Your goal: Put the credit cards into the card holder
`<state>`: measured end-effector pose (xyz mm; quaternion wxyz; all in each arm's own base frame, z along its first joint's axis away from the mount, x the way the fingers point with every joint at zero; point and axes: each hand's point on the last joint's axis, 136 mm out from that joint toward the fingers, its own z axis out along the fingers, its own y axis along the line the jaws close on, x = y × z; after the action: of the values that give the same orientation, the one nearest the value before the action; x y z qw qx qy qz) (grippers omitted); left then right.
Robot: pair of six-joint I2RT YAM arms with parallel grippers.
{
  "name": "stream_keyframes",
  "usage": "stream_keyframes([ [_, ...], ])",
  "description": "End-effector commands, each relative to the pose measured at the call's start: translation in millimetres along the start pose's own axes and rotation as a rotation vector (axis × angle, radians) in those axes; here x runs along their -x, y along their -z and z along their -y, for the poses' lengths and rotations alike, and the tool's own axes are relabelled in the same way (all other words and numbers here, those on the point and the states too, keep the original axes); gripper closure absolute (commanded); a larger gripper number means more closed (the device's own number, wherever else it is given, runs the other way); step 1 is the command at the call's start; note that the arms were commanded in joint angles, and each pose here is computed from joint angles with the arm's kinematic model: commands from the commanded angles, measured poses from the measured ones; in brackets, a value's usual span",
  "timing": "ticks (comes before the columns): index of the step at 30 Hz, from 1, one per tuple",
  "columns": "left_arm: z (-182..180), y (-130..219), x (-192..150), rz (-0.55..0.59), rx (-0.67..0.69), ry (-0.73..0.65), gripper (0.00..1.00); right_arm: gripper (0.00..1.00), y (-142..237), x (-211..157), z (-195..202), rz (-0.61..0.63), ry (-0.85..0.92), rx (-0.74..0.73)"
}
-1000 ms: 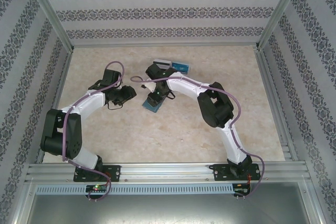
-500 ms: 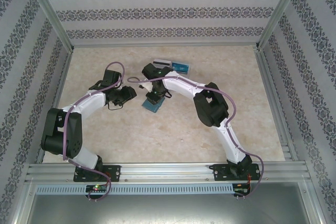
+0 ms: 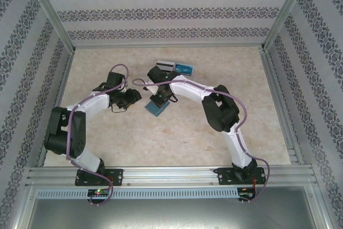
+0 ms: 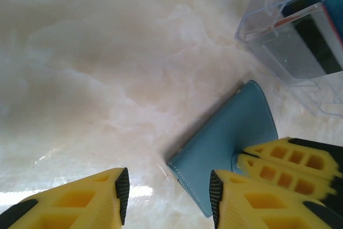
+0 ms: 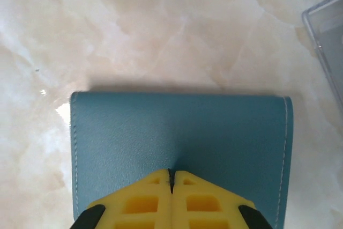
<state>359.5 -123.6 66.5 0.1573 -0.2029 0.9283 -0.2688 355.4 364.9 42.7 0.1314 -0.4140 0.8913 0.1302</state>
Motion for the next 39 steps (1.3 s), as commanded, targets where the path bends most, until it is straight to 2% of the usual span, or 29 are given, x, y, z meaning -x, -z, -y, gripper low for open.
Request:
stream_keyframes([
  [1,16,-10,-2,-0.045,-0.033,-0.027,0.54,1.00,22,19,-21,0.107,-0.015,0.090],
  [6,28,-30,-14,-0.123,-0.015,-0.079,0.52,1.00,19,14,-23,0.128,-0.065,0.162],
  [11,7,-45,-35,-0.207,0.038,-0.036,0.52,1.00,19,13,-21,0.194,-0.124,0.208],
  [18,-10,-48,-67,-0.288,0.028,0.020,0.52,1.00,32,29,-21,0.346,-0.171,0.263],
  [27,-11,-53,-74,-0.295,0.021,0.047,0.52,1.00,69,55,-7,0.548,-0.277,0.367],
  [30,-9,-56,-73,-0.292,0.016,0.051,0.52,1.00,74,60,-4,0.580,-0.312,0.406],
  [32,-6,-58,-73,-0.295,0.005,0.053,0.52,1.00,74,61,-1,0.587,-0.334,0.418],
  [34,-5,-58,-74,-0.301,0.004,0.055,0.52,1.00,69,57,1,0.539,-0.347,0.420],
  [36,-4,-52,-71,-0.287,0.012,0.041,0.52,1.00,72,48,3,0.517,-0.327,0.368],
  [37,-3,-48,-67,-0.271,0.020,0.034,0.51,0.95,73,42,3,0.489,-0.326,0.347],
  [39,-4,-36,-57,-0.227,0.042,0.021,0.47,0.74,71,22,6,0.386,-0.303,0.285],
])
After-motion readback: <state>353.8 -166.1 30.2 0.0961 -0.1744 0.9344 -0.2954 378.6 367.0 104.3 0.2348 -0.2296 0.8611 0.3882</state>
